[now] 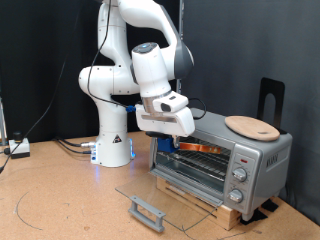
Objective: Make a piece of toast with the oven
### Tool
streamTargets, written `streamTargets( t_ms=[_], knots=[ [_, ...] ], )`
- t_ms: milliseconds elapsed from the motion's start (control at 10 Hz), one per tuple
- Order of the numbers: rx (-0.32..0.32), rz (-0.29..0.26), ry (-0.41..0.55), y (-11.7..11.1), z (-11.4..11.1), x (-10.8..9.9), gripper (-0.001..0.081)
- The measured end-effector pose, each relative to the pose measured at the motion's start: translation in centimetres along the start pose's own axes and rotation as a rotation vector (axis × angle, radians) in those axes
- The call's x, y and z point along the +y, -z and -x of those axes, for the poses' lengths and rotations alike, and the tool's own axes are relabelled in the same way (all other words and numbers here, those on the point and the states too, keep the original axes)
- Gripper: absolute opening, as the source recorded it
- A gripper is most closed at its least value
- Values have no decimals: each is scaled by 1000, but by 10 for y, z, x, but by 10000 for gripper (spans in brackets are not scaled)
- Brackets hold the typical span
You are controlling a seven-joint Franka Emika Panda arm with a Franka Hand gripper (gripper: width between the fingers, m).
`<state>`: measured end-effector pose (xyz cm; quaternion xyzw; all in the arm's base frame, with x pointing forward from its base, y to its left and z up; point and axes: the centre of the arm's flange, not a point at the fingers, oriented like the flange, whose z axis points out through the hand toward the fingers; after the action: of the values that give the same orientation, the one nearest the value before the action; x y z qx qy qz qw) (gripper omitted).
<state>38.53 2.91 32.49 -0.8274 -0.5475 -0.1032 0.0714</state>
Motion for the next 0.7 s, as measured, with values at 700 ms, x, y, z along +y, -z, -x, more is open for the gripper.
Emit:
streamTargets(
  t_ms=[700],
  knots=[
    [-66, 61, -1, -14, 24, 20, 417]
  ],
)
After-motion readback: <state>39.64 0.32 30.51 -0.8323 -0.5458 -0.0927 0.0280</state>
